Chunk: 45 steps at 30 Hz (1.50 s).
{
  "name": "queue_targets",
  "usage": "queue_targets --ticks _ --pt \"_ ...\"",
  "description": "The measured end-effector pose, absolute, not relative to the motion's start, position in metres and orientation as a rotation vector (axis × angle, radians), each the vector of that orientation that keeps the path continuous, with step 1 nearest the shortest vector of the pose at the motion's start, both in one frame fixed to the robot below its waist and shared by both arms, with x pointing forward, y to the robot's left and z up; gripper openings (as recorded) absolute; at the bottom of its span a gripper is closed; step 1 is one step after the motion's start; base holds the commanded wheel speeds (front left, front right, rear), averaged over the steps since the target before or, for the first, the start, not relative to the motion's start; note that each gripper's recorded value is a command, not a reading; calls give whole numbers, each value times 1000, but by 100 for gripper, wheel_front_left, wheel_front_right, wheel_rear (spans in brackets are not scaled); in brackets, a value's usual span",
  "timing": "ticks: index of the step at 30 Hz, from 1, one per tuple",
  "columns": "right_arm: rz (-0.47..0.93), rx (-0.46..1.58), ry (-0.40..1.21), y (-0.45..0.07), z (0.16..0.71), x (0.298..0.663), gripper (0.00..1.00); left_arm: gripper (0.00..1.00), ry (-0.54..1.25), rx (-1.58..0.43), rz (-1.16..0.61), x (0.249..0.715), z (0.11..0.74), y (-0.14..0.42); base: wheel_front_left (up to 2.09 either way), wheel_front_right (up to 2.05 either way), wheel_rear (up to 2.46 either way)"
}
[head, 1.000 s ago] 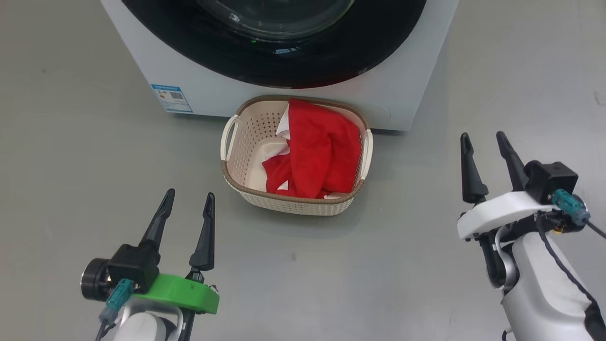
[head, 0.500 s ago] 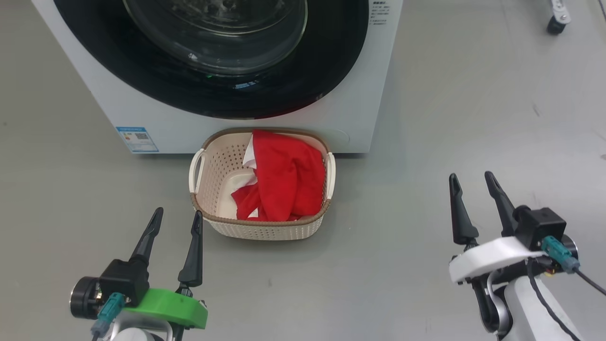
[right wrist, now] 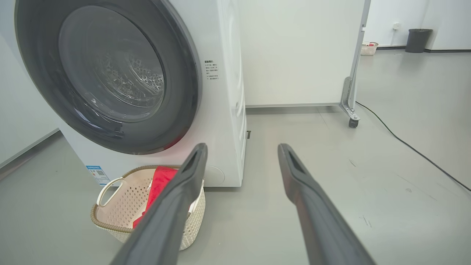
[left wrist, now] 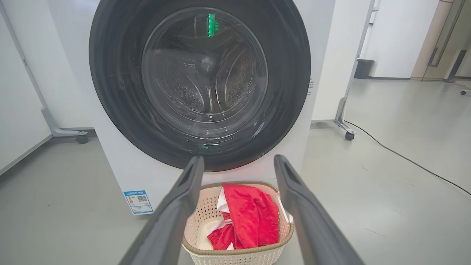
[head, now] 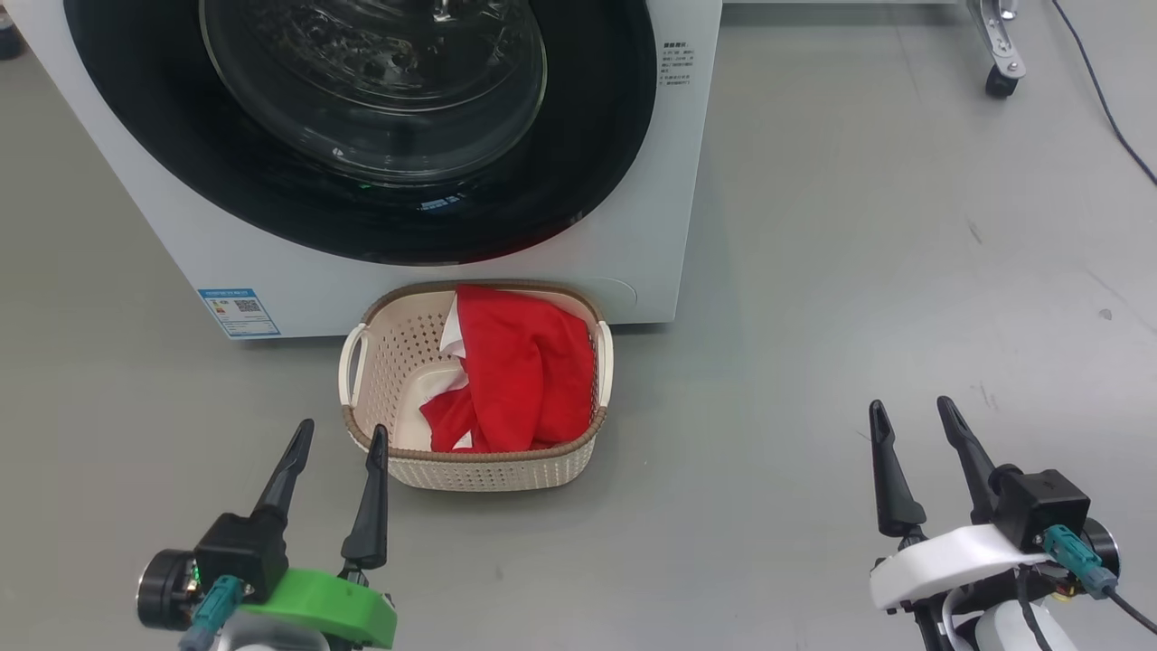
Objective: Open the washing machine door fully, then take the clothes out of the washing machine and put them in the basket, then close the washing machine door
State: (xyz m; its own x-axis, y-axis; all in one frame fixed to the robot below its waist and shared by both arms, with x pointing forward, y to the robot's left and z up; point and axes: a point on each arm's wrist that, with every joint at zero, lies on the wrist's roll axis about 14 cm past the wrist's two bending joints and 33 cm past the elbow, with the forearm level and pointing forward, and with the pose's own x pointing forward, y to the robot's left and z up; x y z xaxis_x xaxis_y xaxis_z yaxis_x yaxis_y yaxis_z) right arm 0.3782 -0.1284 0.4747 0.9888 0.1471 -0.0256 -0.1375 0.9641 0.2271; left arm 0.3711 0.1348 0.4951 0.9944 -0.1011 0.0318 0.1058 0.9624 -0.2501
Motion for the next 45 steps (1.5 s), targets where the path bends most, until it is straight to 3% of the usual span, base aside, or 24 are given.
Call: queue_targets --ticks 39,40,45 --pt "150 218 6 -124 487 359 100 100 -28 -251 -79 356 497 144 0 0 0" --pt "151 218 8 -124 487 359 0 0 -26 -251 -79 356 497 144 0 0 0" --pt "142 229 66 -122 469 351 0 0 40 -263 -74 347 476 140 0 0 0"
